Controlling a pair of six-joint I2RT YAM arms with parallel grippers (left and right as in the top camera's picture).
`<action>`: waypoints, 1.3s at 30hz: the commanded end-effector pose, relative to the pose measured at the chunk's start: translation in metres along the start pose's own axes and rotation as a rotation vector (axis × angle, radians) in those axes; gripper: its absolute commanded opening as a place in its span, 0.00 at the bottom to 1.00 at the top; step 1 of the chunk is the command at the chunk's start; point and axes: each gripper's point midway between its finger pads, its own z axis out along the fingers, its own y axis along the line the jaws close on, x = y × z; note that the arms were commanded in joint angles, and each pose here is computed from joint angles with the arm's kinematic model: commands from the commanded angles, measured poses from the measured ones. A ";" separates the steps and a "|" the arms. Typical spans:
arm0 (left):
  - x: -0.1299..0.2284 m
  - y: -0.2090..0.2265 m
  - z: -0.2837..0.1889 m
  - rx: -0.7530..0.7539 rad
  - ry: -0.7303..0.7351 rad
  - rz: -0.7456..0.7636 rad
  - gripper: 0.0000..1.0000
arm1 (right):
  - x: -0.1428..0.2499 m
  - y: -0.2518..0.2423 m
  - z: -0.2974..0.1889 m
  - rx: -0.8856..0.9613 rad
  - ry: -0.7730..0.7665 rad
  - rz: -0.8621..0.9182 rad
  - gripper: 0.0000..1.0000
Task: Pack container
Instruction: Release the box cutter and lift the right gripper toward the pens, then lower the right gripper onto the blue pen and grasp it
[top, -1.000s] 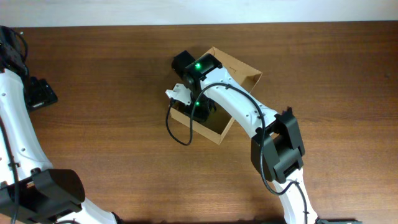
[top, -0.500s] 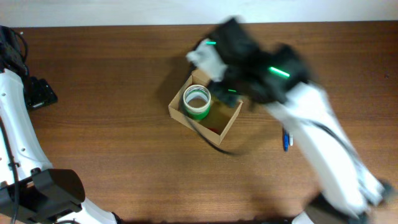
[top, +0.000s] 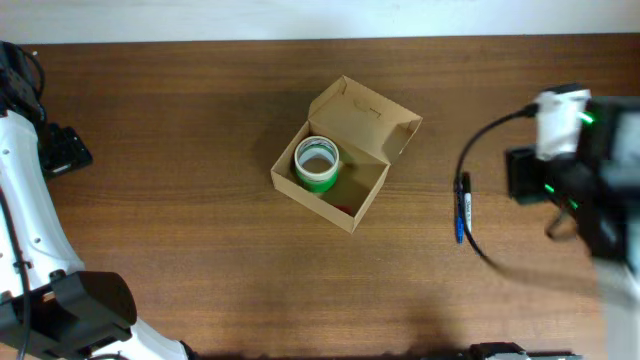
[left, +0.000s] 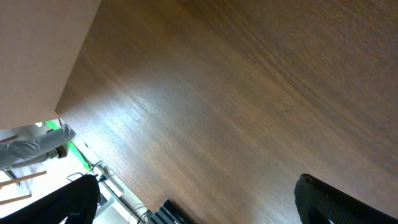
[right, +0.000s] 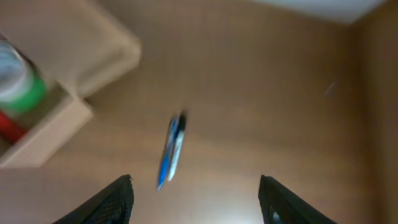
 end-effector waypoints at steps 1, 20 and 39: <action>0.000 -0.001 0.005 -0.003 0.015 0.015 1.00 | 0.043 0.022 0.079 -0.099 0.269 0.145 0.64; 0.000 -0.001 0.005 -0.003 0.015 0.015 1.00 | 0.119 0.068 0.227 -0.224 0.718 0.162 0.52; 0.000 -0.001 0.005 -0.003 0.014 0.015 1.00 | 0.146 0.075 0.250 -0.219 0.703 0.175 0.52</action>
